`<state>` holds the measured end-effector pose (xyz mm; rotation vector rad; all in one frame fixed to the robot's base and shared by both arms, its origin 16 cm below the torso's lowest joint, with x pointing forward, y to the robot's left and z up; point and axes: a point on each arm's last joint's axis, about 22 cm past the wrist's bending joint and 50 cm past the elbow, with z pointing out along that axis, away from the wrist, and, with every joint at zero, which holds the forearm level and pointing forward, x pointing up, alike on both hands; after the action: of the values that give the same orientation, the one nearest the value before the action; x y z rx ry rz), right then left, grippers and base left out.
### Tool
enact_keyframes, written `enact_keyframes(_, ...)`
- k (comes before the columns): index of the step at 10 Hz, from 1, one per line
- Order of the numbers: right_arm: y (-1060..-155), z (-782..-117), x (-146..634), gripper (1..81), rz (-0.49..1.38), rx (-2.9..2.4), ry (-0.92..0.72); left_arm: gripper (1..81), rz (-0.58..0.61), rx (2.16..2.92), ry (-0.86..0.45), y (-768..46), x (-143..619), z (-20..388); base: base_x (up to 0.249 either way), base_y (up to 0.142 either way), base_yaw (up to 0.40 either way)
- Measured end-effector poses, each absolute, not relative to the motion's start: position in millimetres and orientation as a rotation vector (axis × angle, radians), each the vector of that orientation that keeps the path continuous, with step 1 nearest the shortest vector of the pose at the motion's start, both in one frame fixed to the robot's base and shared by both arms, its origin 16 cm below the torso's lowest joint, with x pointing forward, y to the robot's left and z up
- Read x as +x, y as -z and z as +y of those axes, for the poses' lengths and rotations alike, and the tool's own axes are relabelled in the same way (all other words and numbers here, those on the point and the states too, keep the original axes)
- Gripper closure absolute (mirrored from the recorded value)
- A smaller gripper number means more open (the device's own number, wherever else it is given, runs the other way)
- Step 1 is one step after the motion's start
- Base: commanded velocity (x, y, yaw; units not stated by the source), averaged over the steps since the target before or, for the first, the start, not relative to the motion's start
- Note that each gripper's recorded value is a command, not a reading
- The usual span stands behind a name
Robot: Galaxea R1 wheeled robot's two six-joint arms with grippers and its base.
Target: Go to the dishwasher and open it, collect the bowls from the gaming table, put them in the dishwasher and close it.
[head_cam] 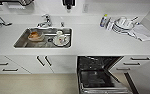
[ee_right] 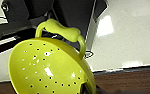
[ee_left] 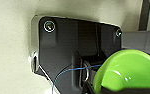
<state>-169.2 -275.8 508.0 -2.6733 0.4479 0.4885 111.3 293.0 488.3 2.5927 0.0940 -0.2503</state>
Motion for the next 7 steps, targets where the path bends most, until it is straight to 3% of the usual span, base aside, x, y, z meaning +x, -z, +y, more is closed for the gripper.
enact_keyframes(7, -507.5, -273.0, -166.9, 81.1, 0.459, -2.667, -0.5, 81.1, -0.007, 2.583, 0.146, -499.9, 280.9, 267.8, 0.0, 0.0, 0.0)
